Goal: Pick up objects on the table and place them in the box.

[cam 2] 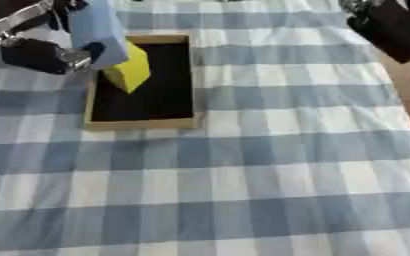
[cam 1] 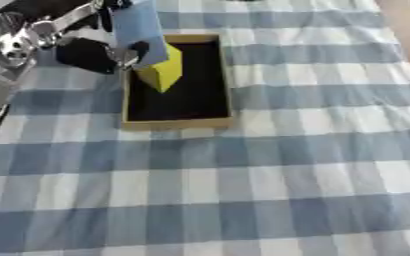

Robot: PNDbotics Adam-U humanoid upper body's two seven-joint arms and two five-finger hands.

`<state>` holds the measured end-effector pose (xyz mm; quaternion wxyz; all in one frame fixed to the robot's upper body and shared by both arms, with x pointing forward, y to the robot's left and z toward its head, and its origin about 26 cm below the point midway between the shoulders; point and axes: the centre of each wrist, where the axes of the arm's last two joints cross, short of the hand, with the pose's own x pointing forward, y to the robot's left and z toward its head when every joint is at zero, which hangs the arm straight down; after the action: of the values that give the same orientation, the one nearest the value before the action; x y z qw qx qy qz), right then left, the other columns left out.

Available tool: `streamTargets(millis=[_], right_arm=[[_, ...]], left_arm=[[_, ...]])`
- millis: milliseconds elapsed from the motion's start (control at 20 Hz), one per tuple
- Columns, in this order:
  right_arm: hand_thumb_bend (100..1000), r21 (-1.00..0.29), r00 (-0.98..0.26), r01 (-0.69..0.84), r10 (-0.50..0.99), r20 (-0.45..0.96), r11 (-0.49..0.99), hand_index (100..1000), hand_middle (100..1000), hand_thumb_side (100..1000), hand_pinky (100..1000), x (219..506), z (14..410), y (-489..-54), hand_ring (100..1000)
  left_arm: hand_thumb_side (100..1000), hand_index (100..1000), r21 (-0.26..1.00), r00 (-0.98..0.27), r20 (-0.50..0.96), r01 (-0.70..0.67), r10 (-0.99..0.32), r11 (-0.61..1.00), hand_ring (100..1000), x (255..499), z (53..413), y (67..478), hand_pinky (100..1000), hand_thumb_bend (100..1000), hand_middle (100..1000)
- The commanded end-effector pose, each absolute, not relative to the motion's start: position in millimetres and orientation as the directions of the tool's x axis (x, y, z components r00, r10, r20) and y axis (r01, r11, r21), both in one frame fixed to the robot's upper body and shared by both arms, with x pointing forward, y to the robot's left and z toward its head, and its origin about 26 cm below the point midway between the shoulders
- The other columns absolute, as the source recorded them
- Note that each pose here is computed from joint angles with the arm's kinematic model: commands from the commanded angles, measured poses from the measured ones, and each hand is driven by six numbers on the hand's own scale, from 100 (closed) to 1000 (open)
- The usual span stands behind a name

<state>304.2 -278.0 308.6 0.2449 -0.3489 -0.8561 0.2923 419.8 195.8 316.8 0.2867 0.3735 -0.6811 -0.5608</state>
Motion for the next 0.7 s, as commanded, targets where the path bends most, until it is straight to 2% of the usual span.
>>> streamTargets(millis=[50,350,700], right_arm=[[100,-0.667,-0.651,0.467,0.736,0.184,0.580,823,586,884,820,300,318,-277,795],[100,-0.665,-0.659,0.468,0.731,0.176,0.582,823,586,882,820,300,321,-275,795],[100,-0.667,-0.654,0.469,0.735,0.178,0.579,822,585,881,820,300,321,-276,794]], left_arm=[[631,770,0.962,-0.512,-0.040,-0.251,-0.858,0.105,602,429,327,204,593,100,552],[633,772,0.950,-0.457,-0.014,-0.283,-0.889,0.131,599,446,327,214,588,100,551],[635,776,0.946,-0.481,0.065,-0.249,-0.874,0.207,591,447,335,213,574,100,546]])
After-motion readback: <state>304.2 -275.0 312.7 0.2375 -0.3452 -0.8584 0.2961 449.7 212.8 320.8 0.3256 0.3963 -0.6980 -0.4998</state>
